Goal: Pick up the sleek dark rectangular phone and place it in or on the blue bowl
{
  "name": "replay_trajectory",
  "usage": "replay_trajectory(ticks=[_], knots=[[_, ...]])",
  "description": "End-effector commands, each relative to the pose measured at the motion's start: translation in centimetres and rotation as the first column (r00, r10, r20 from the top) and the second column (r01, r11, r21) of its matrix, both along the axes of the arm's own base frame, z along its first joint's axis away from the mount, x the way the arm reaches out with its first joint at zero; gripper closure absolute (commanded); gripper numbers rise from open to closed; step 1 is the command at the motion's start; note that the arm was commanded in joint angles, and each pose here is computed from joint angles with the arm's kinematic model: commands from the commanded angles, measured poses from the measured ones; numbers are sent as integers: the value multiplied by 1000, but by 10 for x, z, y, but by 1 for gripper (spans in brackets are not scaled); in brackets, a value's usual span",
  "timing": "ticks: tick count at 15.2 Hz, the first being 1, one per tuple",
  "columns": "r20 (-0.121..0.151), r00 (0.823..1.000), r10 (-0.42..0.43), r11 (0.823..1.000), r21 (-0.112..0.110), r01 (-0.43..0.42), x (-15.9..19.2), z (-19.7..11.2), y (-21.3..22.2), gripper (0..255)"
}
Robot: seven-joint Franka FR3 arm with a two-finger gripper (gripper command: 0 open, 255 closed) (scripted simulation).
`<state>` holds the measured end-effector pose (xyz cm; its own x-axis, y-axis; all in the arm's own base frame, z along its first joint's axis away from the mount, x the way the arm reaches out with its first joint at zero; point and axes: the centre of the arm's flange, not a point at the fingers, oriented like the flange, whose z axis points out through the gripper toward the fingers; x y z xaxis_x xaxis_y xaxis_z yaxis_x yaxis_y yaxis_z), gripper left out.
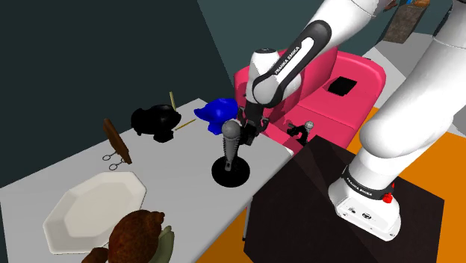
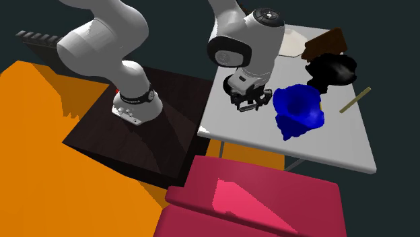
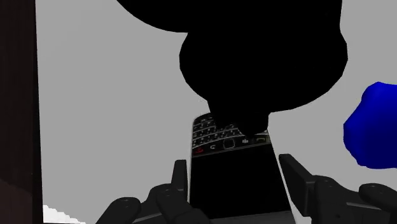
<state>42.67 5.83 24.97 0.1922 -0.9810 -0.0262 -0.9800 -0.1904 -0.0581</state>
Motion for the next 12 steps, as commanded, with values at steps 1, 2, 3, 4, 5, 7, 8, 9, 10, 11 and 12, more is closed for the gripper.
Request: replay_trajectory(ticks=[1,2,3,4,5,7,8,9,10,11,12], knots=[[-1,1000,0,1000,1,0,-2,11,0,255],[-1,1000,0,1000,1,0,-2,16,0,255],[-1,1000,0,1000,1,0,-2,21,0,255],[-1,1000,0,1000,1,0,-2,26,0,255],[-1,1000,0,1000,1,0,-2,32,0,255],[-1,1000,0,1000,1,0,-2,42,0,255],[-1,1000,0,1000,1,0,-2,48,0,255],[-1,1000,0,1000,1,0,-2,53,0,255],[-1,1000,0,1000,1,0,-2,58,0,255],[-1,1000,0,1000,1,0,-2,63,0,255],[0,1000,0,1000,0,0,-1,58,-1,255]])
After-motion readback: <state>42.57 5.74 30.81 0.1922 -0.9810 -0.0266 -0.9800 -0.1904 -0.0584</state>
